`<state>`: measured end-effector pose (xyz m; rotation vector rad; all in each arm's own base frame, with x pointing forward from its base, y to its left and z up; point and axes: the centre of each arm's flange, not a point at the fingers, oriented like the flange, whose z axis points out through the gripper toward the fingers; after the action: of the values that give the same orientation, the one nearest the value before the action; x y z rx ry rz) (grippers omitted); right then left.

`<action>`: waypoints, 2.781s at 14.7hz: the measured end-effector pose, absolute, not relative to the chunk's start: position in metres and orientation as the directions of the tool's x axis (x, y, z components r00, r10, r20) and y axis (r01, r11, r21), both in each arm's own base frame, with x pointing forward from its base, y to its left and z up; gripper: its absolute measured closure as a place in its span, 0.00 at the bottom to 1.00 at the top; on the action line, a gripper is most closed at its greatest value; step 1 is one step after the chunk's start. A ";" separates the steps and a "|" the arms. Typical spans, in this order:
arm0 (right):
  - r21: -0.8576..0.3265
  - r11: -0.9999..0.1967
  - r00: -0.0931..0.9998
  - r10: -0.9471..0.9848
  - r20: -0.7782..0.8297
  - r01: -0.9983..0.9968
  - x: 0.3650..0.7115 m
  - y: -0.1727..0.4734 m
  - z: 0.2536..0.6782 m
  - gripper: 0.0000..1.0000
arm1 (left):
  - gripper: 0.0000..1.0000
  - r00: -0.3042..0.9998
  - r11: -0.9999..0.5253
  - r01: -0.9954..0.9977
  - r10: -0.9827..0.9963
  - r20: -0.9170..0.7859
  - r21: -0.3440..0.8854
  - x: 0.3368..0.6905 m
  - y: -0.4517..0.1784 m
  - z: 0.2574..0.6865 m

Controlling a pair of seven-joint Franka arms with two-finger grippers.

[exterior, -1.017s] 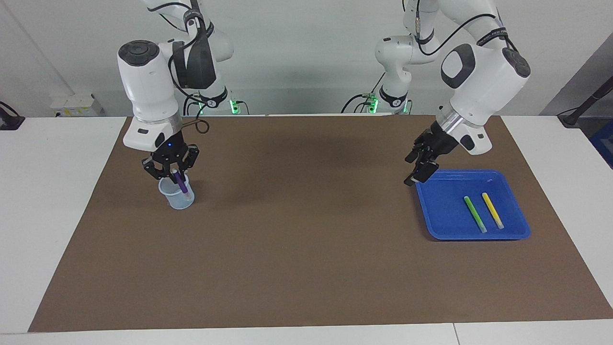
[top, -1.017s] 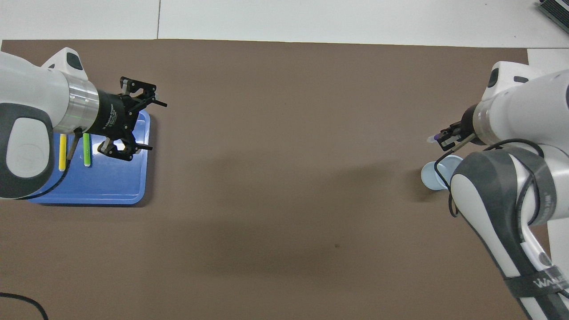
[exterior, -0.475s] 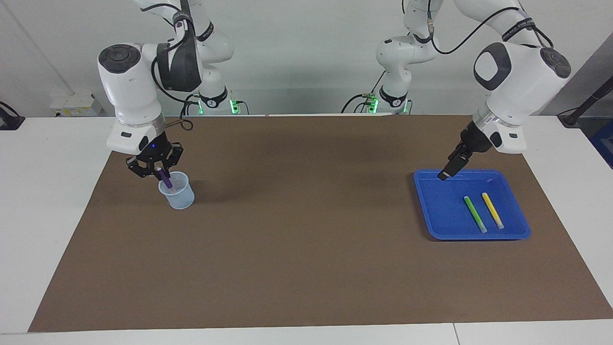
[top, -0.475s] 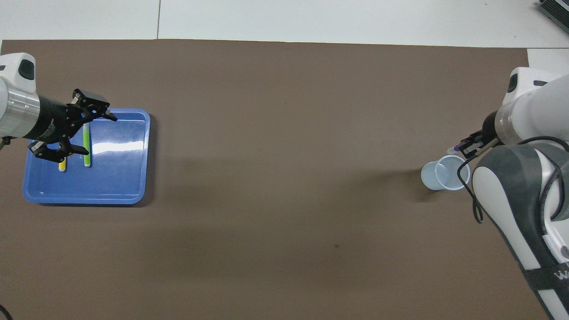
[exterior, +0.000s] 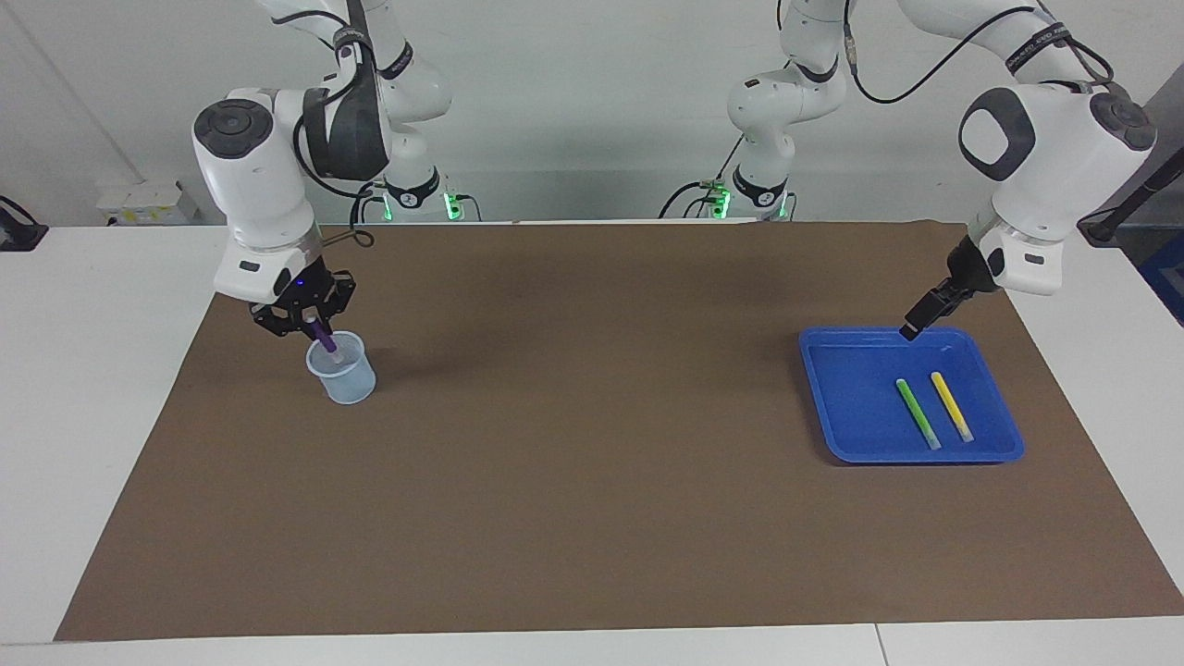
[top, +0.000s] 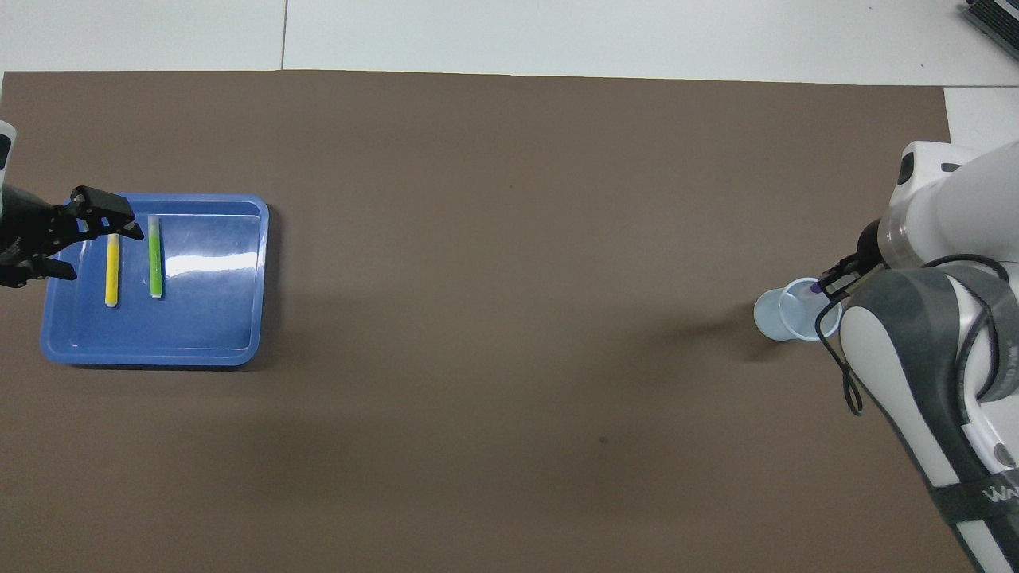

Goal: Transfer and insert pens with both arms
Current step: 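Insert the purple pen into the cup while the left gripper grasps the green pen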

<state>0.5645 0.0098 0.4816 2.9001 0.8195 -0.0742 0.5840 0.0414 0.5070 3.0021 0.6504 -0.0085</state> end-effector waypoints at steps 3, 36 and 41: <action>0.099 -0.845 0.850 0.518 -0.098 0.526 0.561 0.010 0.473 0.79 | 0.00 0.949 -0.948 0.316 0.316 0.007 0.040 0.583 0.059 0.493; 0.074 -0.831 0.832 0.541 -0.118 0.551 0.542 -0.002 0.404 0.40 | 0.10 0.995 -0.996 0.092 0.092 0.047 0.005 0.621 0.092 0.291; 0.074 -0.834 0.835 0.538 -0.118 0.547 0.541 -0.004 0.404 0.40 | 0.39 0.994 -0.996 0.090 0.091 0.053 0.003 0.621 0.091 0.296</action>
<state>0.5414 -0.0043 0.4036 2.9083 0.8623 -0.1408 0.6215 0.0914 0.2961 3.1362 0.1423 0.0841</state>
